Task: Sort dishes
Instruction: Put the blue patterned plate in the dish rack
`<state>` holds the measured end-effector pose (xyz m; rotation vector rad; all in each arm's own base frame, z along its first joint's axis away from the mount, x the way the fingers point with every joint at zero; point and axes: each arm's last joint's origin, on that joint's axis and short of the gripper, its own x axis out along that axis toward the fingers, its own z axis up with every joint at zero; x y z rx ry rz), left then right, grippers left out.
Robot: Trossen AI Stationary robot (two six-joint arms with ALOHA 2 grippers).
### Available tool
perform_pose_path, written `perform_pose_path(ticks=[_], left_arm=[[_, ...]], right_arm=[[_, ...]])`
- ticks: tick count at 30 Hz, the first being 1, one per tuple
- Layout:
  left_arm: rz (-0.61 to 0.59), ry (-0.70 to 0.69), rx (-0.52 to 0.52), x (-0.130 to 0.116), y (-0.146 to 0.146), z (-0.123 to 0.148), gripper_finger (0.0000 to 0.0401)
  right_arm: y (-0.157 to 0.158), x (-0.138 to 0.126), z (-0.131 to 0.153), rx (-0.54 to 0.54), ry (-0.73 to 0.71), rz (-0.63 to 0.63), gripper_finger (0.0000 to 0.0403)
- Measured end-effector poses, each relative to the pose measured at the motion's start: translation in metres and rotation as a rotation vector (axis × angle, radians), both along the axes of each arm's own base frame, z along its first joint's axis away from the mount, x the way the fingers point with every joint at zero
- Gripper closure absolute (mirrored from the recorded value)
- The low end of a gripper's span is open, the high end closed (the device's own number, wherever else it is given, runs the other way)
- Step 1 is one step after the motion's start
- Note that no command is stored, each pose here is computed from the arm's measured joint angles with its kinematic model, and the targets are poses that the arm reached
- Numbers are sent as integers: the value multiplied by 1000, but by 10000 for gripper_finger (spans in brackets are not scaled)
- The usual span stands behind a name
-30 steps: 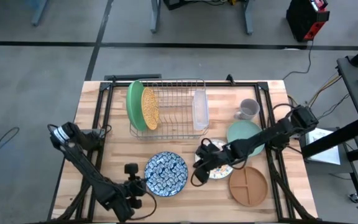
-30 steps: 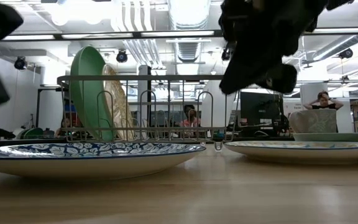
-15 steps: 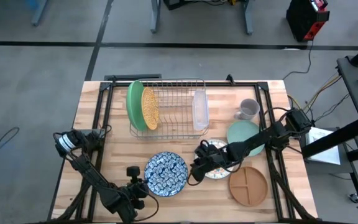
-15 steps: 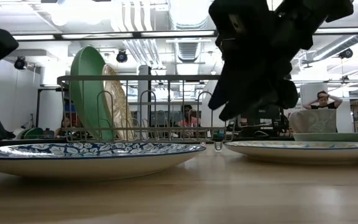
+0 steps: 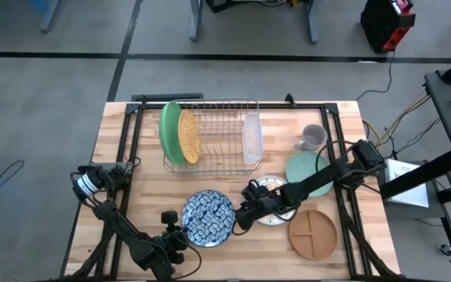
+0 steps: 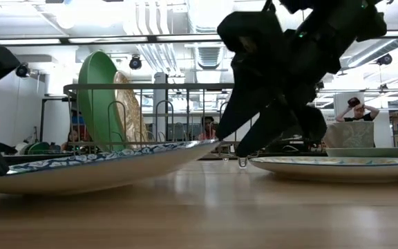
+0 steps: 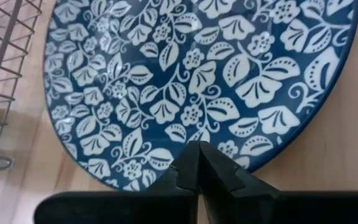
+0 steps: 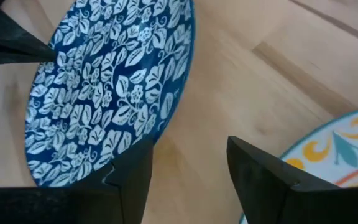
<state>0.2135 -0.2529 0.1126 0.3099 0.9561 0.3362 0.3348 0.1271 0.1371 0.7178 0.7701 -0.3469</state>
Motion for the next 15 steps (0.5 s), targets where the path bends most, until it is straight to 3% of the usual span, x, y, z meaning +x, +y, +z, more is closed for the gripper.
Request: perform_pose_path(ticks=[15], left_arm=[[2, -11, -40, 2, -3, -2, 401]], right_arm=[[5, 14, 9, -1, -44, 23, 180]])
